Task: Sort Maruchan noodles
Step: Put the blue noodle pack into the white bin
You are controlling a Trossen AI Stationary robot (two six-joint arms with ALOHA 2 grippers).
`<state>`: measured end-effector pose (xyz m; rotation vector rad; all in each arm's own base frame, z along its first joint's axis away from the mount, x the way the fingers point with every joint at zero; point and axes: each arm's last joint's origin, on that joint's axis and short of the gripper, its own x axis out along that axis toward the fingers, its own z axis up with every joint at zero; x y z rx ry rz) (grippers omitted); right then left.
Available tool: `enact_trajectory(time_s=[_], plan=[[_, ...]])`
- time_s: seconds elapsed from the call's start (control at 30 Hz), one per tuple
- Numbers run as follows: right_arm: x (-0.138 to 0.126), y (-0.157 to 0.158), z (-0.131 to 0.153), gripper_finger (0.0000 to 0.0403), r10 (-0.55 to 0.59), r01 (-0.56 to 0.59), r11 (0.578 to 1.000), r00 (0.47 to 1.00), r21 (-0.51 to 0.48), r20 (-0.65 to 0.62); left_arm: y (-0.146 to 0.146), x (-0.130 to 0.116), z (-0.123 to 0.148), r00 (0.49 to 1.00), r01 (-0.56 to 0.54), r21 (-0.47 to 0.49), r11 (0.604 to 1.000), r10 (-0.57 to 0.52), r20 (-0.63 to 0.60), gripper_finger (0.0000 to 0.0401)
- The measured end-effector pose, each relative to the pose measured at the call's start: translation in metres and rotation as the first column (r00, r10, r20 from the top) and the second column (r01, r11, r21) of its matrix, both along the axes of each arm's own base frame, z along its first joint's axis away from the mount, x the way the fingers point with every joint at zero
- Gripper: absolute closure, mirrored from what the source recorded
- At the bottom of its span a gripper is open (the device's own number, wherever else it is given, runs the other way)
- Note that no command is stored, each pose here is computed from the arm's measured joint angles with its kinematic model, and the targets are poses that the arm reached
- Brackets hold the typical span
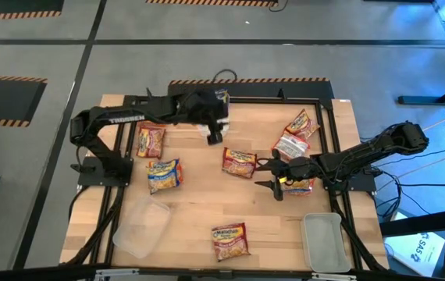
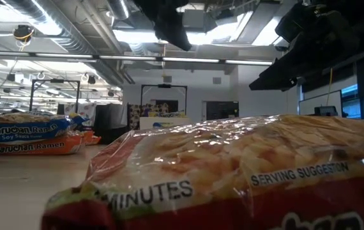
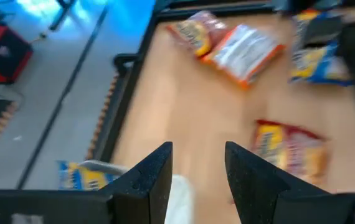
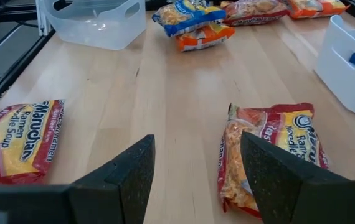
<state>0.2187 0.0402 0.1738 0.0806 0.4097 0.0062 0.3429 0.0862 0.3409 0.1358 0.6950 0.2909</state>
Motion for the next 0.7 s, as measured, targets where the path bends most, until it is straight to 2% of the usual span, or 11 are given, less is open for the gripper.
enact_trajectory(time_s=[0.27,0.37,0.53,0.7], plan=[[0.000,0.001,0.000,0.0182,0.022,-0.022,0.999,1.000,0.033,0.002,-0.067,0.009,-0.015,0.992,0.084,-0.127,0.988,-0.095,-0.080,0.0260],[0.000,0.001,0.000,0.0182,0.033,-0.033,0.999,0.999,0.038,0.002,-0.090,0.008,-0.016,0.993,0.091,-0.146,0.985,-0.101,-0.066,0.0260],[0.000,0.001,0.001,0.0182,0.033,-0.033,0.999,0.999,0.038,0.004,-0.123,0.001,-0.037,0.989,0.047,-0.216,0.975,-0.077,-0.130,0.0260],[0.000,0.002,0.000,0.0182,0.046,-0.045,0.998,0.999,0.041,-0.002,-0.149,-0.013,-0.075,0.973,-0.029,-0.298,0.954,-0.042,-0.229,0.0260]])
